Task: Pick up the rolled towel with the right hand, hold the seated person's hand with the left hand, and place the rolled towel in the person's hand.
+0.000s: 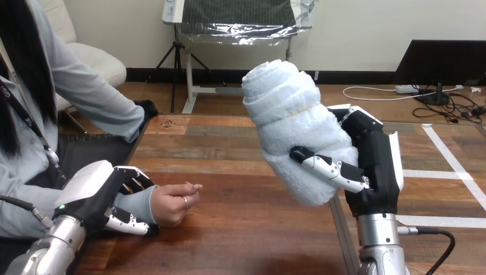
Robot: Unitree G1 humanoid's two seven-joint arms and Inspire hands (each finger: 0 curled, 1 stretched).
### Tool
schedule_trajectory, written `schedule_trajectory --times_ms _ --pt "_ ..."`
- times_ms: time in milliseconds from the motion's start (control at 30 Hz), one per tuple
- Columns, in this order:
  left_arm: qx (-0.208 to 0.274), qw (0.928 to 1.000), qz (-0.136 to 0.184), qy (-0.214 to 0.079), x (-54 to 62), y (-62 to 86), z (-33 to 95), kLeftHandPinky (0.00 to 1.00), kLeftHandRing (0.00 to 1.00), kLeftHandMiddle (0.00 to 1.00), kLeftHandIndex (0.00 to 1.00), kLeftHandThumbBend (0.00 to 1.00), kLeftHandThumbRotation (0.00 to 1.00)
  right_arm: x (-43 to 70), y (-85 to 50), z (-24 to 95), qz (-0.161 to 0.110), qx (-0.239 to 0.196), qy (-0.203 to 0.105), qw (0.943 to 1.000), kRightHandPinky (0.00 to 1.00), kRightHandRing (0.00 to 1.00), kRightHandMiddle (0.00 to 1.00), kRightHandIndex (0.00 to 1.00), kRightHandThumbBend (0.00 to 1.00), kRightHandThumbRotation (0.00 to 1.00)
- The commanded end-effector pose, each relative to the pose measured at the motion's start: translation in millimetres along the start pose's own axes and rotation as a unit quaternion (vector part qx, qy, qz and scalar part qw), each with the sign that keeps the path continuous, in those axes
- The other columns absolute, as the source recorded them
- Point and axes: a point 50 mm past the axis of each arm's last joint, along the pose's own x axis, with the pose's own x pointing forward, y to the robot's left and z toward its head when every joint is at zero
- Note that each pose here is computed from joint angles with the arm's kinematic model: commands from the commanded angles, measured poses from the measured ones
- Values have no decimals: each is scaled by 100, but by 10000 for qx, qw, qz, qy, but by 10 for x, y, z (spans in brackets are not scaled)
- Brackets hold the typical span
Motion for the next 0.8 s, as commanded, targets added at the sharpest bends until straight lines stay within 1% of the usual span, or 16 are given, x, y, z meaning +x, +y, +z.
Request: schedule_trajectory --times_ms 0,333,767 --pt "70 9994 -314 -103 38 -107 67 48 50 54 55 100 6 200 8 146 12 -18 -483 9988 36 43 50 48 80 0" --pt "100 9992 -306 -222 42 -86 88 41 44 49 50 100 1 201 16 124 -8 -37 -422 9991 36 43 50 48 80 0" --pt "145 9989 -226 -395 53 -19 118 35 38 44 46 100 0 200 20 88 -45 -88 -291 9995 35 42 50 49 80 0"
